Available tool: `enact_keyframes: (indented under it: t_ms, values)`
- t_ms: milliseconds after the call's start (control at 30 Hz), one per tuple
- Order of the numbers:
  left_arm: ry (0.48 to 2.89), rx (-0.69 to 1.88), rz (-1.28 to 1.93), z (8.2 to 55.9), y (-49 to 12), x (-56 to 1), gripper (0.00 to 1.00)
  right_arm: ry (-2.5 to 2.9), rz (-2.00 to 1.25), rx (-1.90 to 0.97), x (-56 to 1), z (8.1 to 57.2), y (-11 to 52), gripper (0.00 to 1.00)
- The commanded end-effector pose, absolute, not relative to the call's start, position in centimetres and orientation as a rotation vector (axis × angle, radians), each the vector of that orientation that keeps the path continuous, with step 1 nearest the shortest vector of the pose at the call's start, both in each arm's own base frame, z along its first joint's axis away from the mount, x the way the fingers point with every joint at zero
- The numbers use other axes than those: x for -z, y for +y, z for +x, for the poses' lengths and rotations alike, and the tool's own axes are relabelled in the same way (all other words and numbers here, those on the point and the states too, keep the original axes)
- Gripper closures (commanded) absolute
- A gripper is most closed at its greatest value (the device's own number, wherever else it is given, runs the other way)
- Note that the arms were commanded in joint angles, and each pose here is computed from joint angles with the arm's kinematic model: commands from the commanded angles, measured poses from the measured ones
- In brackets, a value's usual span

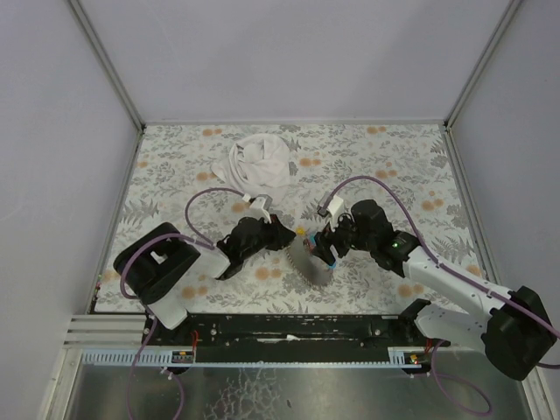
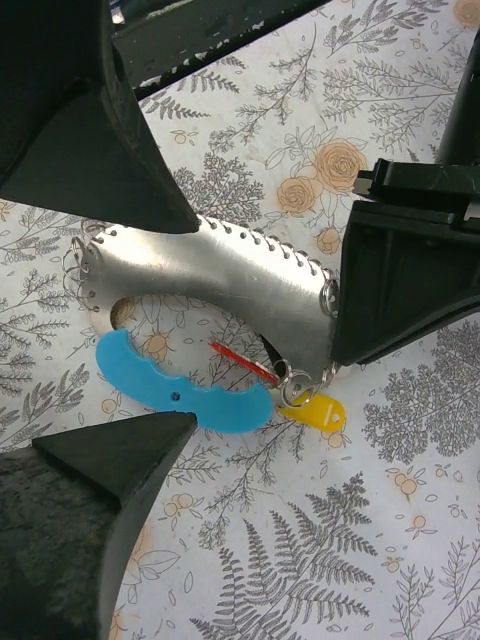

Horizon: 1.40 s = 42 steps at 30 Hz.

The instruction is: Put the keys on the keyring

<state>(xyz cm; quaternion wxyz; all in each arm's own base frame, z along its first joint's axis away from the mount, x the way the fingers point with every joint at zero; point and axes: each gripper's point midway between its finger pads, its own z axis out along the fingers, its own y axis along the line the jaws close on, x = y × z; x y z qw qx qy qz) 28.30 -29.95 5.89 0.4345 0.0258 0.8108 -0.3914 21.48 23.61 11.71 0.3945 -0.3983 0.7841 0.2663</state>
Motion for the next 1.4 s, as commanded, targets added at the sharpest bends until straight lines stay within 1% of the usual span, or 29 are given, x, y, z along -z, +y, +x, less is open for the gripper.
enact_keyframes:
  t_ms: [0, 100, 333, 367, 500, 533, 567, 633, 667, 800, 1033, 1200, 1367]
  values:
    - [2.03, 0.943, -0.004, 29.1, -28.7, -5.4, 0.74, 1.953, -0.934, -0.646, -13.1, 22.6, 23.5, 0.21]
    - [2.029, 0.91, -0.038, 29.3, -27.1, -5.8, 0.63, 1.975, -0.923, -0.637, -12.9, 22.6, 23.3, 0.2]
    - [1.997, 0.772, -0.098, 29.8, -22.4, -8.8, 0.49, 2.001, -0.815, -0.541, -13.8, 23.4, 21.6, 0.16]
    - [1.988, 0.755, -0.11, 29.8, -21.8, -9.4, 0.46, 2.004, -0.786, -0.515, -14.0, 23.7, 21.1, 0.14]
    - [1.916, 0.716, -0.176, 29.0, -19.1, -12.9, 0.35, 2.019, -0.65, -0.403, -14.7, 24.4, 18.9, 0.03]
    - [1.902, 0.71, -0.193, 28.8, -18.5, -13.7, 0.31, 2.021, -0.614, -0.379, -14.9, 24.5, 18.3, 0.01]
    - [1.89, 0.706, -0.209, 28.3, -17.9, -14.5, 0.25, 2.018, -0.577, -0.358, -15.3, 24.6, 17.7, 0.01]
    - [1.877, 0.69, -0.254, 27.4, -16.6, -15.7, 0.07, 2.014, -0.501, -0.304, -15.8, 24.7, 16.3, 0.01]
    - [1.861, 0.687, -0.273, 27.0, -16.1, -16.6, 0.01, 2.003, -0.468, -0.288, -16.2, 24.7, 15.7, 0.01]
    - [1.757, 0.69, -0.318, 25.4, -13.8, -21.3, 0.0, 1.912, -0.359, -0.25, -18.8, 24.2, 13.5, 0.01]
    - [1.642, 0.689, -0.228, 22.5, -11.9, -28.1, 0.0, 1.771, -0.297, -0.176, -22.7, 23.0, 10.2, 0.01]
    - [1.598, 0.615, -0.197, 21.7, -10.2, -30.4, 0.0, 1.718, -0.286, -0.175, -23.4, 22.6, 9.6, 0.01]
    - [1.586, 0.594, -0.214, 21.6, -9.5, -30.4, 0.0, 1.698, -0.281, -0.179, -23.5, 22.6, 9.6, 0.01]
